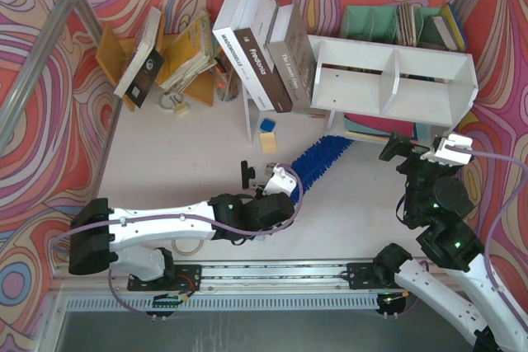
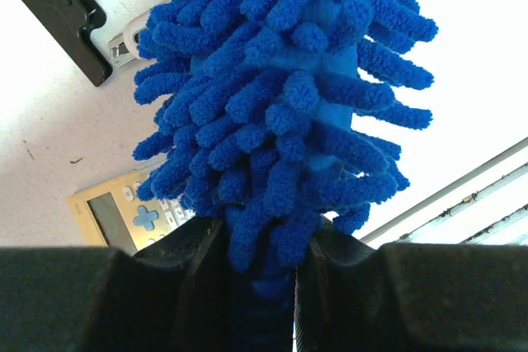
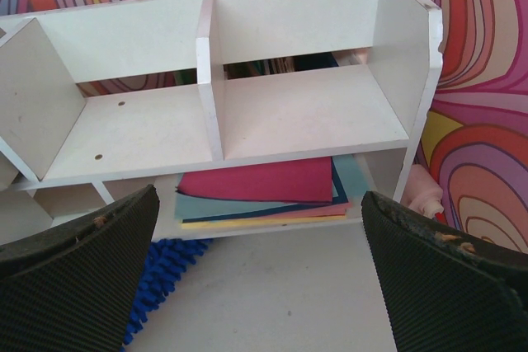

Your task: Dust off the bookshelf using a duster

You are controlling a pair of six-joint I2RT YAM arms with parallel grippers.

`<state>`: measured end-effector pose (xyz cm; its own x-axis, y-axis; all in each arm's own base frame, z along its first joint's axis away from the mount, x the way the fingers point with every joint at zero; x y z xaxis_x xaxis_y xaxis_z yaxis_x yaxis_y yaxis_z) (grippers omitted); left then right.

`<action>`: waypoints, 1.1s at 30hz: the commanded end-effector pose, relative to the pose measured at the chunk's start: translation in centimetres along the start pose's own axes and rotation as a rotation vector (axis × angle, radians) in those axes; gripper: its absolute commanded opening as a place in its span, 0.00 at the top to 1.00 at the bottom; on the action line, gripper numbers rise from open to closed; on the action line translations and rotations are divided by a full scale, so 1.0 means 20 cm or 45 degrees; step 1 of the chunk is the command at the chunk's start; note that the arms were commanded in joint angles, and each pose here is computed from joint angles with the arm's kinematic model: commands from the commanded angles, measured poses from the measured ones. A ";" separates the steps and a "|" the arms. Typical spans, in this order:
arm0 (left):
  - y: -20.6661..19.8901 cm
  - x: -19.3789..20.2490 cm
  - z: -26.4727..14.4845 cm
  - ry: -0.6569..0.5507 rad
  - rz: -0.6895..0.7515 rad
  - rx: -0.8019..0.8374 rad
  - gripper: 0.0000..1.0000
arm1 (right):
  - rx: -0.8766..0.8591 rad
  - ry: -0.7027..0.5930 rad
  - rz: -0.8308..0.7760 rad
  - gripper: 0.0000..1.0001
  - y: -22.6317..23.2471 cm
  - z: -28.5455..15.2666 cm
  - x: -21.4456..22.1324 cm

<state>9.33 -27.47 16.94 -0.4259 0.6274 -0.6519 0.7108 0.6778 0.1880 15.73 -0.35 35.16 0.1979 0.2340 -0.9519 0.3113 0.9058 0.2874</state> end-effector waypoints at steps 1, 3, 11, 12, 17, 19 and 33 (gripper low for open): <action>0.07 -0.06 0.00 -0.090 -0.069 -0.117 1.00 | 0.012 -0.035 0.030 0.01 -0.01 -0.01 -0.03; 0.05 -0.03 0.03 -0.052 -0.054 -0.103 1.00 | 0.012 -0.034 0.025 0.01 -0.01 -0.01 -0.02; -0.01 0.09 0.10 0.107 0.017 -0.016 1.00 | 0.012 -0.035 0.027 0.01 -0.01 -0.01 -0.03; -0.01 0.11 0.10 0.119 0.028 -0.008 1.00 | 0.012 -0.034 0.027 0.01 -0.01 -0.01 -0.03; 0.01 0.16 0.08 0.143 0.074 0.017 1.00 | 0.012 -0.034 0.027 0.01 -0.01 0.00 -0.03; 0.02 0.17 0.06 0.153 0.098 0.017 1.00 | 0.012 -0.033 0.025 0.01 -0.01 0.00 -0.02; 0.01 0.18 -0.26 -0.001 0.284 0.147 1.00 | 0.020 -0.034 0.010 0.01 0.00 0.01 -0.02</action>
<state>5.65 -24.11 17.42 -0.3031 0.7513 -0.5862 0.8377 0.5034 0.2120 15.65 -0.42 35.20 0.1994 0.2310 -0.9523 0.3117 0.9064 0.2852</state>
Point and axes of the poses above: each gripper's point midway between its finger pads, its own z axis out along the fingers, its own y axis along the line the jaws close on, x = y × z, the point moved 7 cm from there along -z, back along the fingers, and after that the axes turned 12 degrees about z, right-handed, at the moved point
